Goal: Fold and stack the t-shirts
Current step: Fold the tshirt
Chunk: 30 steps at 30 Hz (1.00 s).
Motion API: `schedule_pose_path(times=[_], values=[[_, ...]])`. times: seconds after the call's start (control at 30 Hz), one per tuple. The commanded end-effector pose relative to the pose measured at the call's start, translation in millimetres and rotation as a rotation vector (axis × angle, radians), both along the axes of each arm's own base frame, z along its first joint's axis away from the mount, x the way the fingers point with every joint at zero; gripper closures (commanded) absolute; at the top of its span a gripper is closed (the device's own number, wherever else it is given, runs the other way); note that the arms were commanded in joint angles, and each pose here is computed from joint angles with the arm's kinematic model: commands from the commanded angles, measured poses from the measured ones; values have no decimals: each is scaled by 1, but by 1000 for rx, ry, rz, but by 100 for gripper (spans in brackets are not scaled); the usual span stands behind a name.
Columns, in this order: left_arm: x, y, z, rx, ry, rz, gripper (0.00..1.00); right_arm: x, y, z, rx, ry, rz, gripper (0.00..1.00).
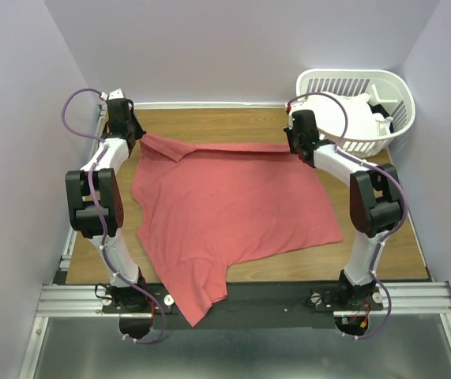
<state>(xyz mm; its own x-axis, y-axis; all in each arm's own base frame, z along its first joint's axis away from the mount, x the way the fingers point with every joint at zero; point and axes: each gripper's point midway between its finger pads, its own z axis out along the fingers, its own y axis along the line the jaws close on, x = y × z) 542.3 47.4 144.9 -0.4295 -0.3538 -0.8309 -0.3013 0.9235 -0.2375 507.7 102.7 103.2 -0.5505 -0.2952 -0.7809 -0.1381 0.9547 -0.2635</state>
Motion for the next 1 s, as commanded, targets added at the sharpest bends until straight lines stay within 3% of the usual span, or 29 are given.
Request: schedule_pose_path(times=[0.0, 0.27, 0.8, 0.97], values=[[-12, -10, 6, -80, 3, 6, 100, 17, -9, 2, -19, -35, -26, 99], [-69, -26, -14, -239, 98, 76, 100, 19, -21, -3, -54, -29, -58, 99], [-150, -36, 15, -343, 85, 158, 100, -2, -42, -7, -115, -15, -134, 99], [-174, -41, 6, -370, 107, 171, 100, -11, -46, -12, -111, -3, -151, 99]])
